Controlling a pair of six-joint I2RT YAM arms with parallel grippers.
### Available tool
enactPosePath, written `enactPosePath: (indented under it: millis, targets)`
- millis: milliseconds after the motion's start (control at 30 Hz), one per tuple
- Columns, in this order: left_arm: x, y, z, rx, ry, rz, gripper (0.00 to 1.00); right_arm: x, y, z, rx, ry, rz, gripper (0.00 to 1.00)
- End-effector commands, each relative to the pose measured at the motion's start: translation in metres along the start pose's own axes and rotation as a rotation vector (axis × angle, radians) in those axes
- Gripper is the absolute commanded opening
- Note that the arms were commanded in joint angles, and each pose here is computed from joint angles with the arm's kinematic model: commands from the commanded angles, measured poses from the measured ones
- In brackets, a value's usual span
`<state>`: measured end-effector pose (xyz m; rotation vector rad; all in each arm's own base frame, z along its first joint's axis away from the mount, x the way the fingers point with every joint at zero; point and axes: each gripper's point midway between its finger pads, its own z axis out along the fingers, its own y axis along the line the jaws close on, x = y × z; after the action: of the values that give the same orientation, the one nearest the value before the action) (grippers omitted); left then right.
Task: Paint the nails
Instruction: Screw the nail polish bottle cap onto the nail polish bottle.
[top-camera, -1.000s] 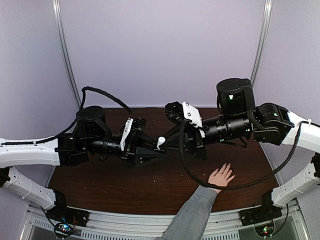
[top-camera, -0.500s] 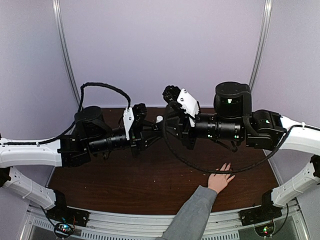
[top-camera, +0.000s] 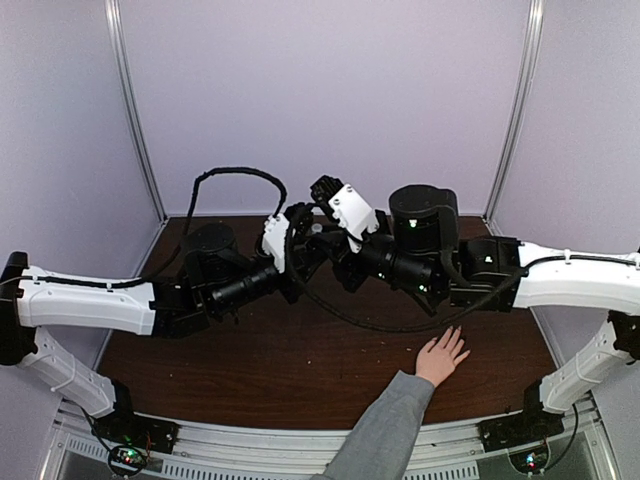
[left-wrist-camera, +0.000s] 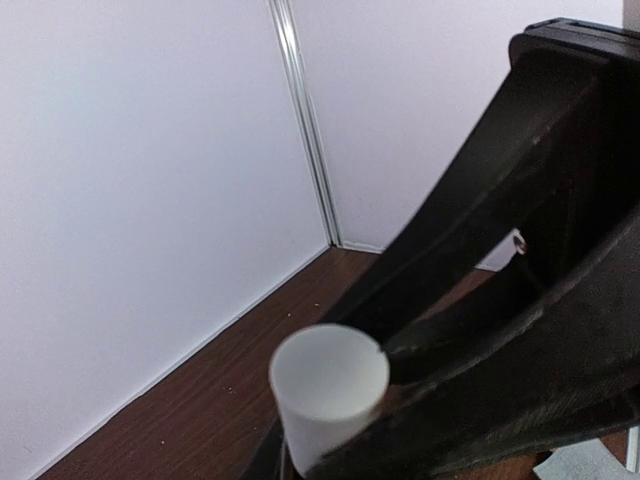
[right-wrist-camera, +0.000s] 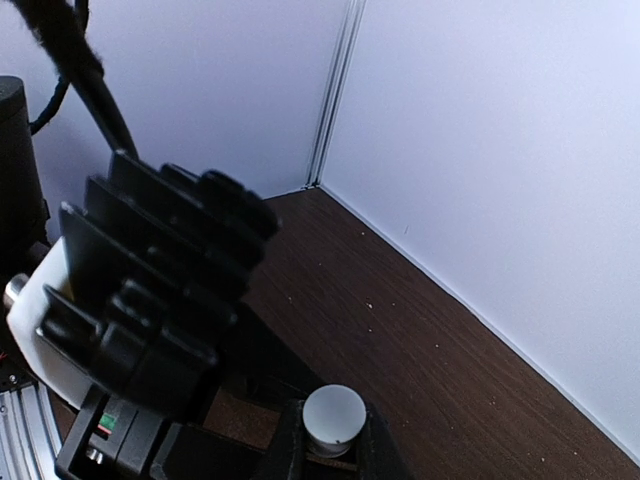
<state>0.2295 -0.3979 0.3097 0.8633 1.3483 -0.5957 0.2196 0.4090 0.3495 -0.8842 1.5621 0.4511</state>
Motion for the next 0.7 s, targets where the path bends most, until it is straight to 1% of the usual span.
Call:
enactPosePath:
  millis: [0, 167, 200, 267, 333, 500, 667]
  targets:
    - [-0.041, 0.017, 0.002, -0.090, -0.138, -0.061, 0.00, 0.005, -0.013, 0.006, 0.097, -0.009, 0.035, 0.00]
    - [-0.041, 0.016, -0.001, -0.076, -0.141, -0.065, 0.00, 0.008, -0.019, 0.002, 0.123, -0.007, 0.047, 0.00]
    - [-0.041, 0.015, -0.002, -0.070, -0.139, -0.063, 0.00, 0.008, -0.020, 0.001, 0.123, -0.008, 0.049, 0.04]
    - [-0.041, 0.013, -0.005, -0.057, -0.136, -0.061, 0.00, 0.004, -0.022, -0.004, 0.120, -0.019, 0.055, 0.17]
    - [-0.040, 0.011, -0.007, -0.041, -0.130, -0.054, 0.00, 0.000, -0.021, -0.009, 0.095, -0.034, 0.060, 0.28]
    - [-0.037, 0.006, -0.009, -0.012, -0.110, -0.048, 0.00, -0.007, -0.005, -0.023, -0.038, -0.067, 0.034, 0.43]
    - [-0.035, -0.002, -0.012, 0.033, -0.105, -0.048, 0.00, -0.012, 0.008, -0.042, -0.155, -0.068, -0.022, 0.58]
